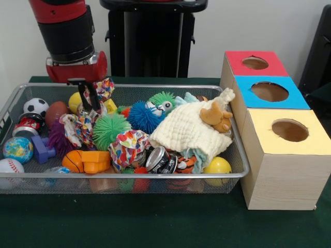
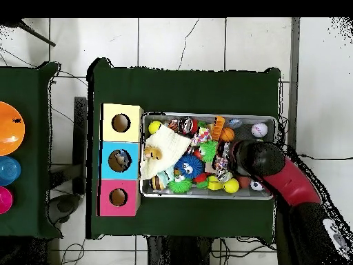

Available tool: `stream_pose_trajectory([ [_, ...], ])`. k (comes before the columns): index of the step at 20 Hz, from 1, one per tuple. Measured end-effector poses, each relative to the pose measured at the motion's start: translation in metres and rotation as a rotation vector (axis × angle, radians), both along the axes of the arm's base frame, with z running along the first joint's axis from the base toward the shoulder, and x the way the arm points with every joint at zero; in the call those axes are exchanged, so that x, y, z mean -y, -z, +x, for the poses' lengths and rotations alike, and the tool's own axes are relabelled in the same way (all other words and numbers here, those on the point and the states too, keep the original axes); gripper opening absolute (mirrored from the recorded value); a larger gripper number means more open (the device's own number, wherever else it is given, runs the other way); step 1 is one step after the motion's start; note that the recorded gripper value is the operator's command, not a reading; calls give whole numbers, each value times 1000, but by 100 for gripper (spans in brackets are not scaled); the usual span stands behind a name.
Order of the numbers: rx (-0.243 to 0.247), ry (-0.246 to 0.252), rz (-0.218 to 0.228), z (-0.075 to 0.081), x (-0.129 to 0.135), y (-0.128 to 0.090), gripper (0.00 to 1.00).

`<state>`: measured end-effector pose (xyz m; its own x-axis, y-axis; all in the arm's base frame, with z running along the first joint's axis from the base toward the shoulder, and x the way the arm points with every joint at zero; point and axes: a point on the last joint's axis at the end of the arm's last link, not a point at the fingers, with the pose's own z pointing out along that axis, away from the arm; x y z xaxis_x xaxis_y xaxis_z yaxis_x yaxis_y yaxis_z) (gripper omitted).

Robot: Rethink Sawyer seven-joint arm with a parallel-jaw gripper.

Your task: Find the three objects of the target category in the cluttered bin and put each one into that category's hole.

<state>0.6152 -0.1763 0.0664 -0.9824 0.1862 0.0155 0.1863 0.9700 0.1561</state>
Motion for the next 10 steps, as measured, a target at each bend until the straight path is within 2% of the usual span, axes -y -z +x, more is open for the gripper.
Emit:
stream_pose_trajectory([
  [2,-15,25,5,-6,-4,-1,0],
  [3,-23,37,8,-10,-6,-1,100],
  [10,-67,78,28,-30,-17,2,100],
])
